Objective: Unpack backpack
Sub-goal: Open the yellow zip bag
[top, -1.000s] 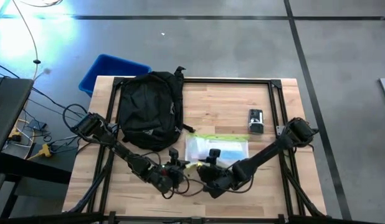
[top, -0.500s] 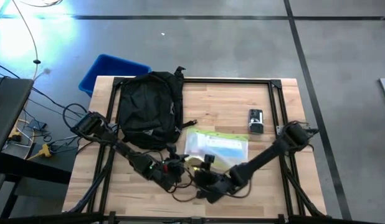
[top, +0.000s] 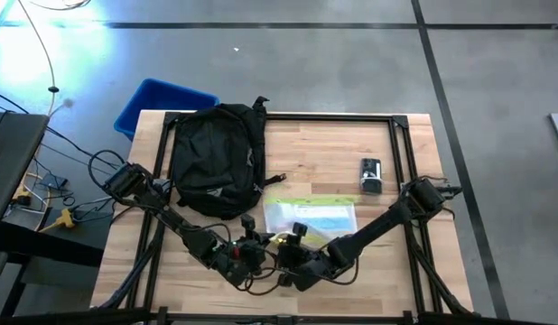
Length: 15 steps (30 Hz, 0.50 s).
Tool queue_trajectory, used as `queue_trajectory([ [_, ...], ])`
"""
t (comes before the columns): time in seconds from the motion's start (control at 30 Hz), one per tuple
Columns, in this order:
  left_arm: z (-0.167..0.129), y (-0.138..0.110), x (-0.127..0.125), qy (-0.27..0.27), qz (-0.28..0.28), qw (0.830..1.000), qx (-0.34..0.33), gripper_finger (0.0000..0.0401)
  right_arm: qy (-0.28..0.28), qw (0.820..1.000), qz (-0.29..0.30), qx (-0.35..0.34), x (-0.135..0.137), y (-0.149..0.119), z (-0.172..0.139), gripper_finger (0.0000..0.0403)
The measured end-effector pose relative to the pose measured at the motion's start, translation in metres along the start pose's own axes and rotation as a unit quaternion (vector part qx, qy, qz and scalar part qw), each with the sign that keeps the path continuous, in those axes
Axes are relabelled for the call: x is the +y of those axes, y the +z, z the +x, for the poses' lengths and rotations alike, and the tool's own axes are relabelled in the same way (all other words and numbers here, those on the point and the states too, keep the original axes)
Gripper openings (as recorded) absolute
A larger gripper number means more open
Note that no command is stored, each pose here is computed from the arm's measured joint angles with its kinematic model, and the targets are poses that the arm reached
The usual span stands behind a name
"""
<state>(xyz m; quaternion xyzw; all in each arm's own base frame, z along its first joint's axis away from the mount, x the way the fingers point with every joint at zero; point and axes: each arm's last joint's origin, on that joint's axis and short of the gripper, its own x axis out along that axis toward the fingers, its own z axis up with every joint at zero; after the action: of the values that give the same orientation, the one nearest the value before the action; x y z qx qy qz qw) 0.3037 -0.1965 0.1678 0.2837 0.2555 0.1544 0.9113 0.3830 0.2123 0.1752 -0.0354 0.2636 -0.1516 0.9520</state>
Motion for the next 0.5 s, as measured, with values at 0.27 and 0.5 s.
queue_trajectory([
  [0.27,-0.002,-0.003,-0.003,-0.03,0.047,0.998,0.007,0.0,0.003,1.0,-0.003,0.02,-0.002,-0.004,0.0,0.001],
  [0.5,-0.013,-0.026,-0.002,0.018,0.17,0.982,0.075,0.0,-0.01,0.999,0.016,0.051,-0.005,-0.008,-0.005,0.0],
])
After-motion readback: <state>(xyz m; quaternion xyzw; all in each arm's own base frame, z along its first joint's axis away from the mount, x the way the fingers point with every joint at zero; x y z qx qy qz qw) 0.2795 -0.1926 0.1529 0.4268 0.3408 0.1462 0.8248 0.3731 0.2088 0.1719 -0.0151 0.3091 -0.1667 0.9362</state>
